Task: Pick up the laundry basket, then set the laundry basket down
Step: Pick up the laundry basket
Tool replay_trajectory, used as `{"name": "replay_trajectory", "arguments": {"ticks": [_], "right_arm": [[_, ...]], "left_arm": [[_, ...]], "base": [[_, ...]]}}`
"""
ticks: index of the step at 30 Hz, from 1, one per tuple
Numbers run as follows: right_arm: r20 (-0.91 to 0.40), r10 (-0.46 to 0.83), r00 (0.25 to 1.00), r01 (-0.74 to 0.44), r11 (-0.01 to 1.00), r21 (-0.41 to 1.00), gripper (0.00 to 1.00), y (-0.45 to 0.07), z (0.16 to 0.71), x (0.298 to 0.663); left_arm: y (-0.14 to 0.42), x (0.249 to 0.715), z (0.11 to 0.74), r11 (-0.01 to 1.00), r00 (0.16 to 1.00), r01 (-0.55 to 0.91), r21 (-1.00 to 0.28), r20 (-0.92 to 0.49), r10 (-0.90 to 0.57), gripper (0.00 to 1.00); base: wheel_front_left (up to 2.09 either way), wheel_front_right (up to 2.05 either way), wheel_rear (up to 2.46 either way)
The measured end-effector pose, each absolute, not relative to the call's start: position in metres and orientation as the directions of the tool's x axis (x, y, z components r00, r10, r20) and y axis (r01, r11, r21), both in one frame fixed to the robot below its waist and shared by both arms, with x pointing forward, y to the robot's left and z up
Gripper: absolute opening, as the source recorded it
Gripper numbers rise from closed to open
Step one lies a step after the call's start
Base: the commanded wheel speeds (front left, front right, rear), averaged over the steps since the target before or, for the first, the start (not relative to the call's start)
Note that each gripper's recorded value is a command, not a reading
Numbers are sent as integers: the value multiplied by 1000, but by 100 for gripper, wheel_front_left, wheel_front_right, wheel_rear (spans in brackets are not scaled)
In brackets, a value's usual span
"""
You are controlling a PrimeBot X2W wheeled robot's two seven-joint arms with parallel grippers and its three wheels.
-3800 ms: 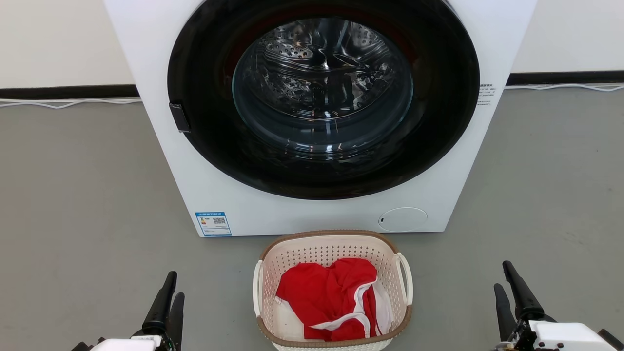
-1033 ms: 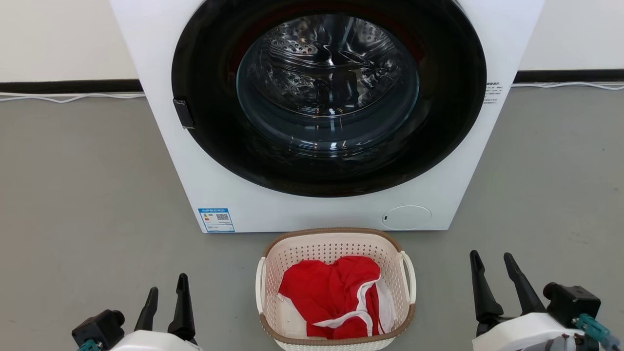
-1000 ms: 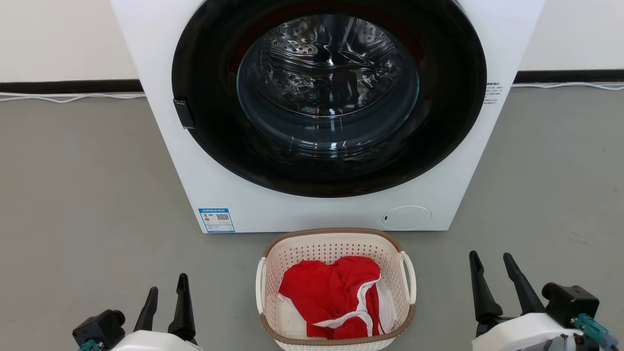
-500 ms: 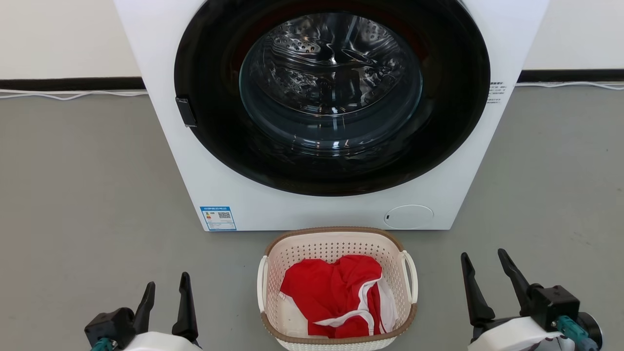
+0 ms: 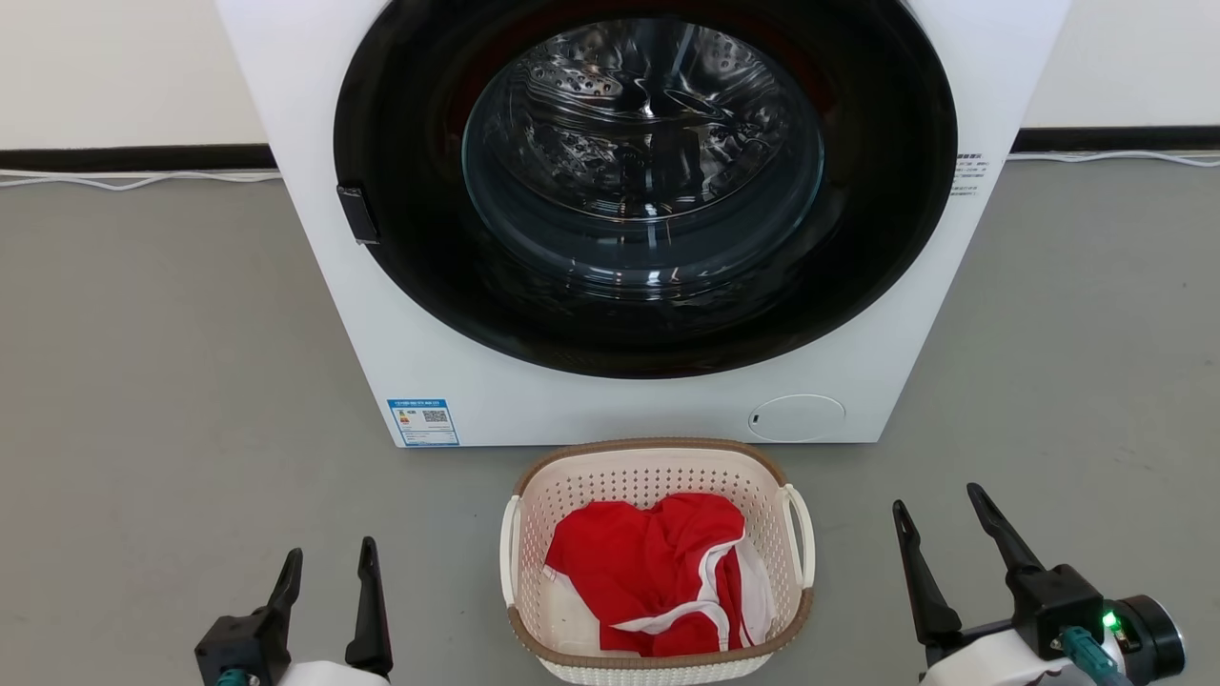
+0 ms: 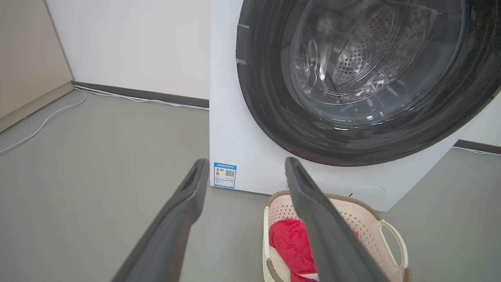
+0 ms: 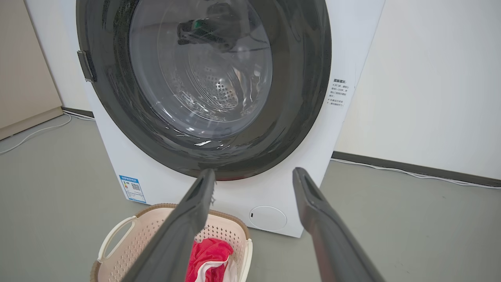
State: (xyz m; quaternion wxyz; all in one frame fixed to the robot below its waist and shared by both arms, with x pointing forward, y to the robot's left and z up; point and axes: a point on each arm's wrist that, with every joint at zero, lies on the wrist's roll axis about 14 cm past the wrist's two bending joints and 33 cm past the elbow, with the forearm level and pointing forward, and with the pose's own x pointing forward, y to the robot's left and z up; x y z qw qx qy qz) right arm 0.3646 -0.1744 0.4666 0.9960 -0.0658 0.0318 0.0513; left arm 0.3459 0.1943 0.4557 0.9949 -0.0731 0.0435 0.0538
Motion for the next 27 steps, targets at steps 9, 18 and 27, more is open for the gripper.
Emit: {"name": "replay_trajectory", "arguments": {"ticks": [9,18,27], "right_arm": [[-77,101,992,-113,978,-176,100,-176,464,365],[-106,93,990,-110,979,-174,100,-179,454,369],[-177,51,983,-80,984,-162,100,-192,427,403]], "left_arm": [[192,347,456,991,992,-99,-95,-86,91,100],[191,349,444,991,988,-101,-93,-123,89,100],[176,379,412,988,975,-76,-134,-216,46,100]], "base": [[0,0,0],[0,0,0],[0,0,0]]}}
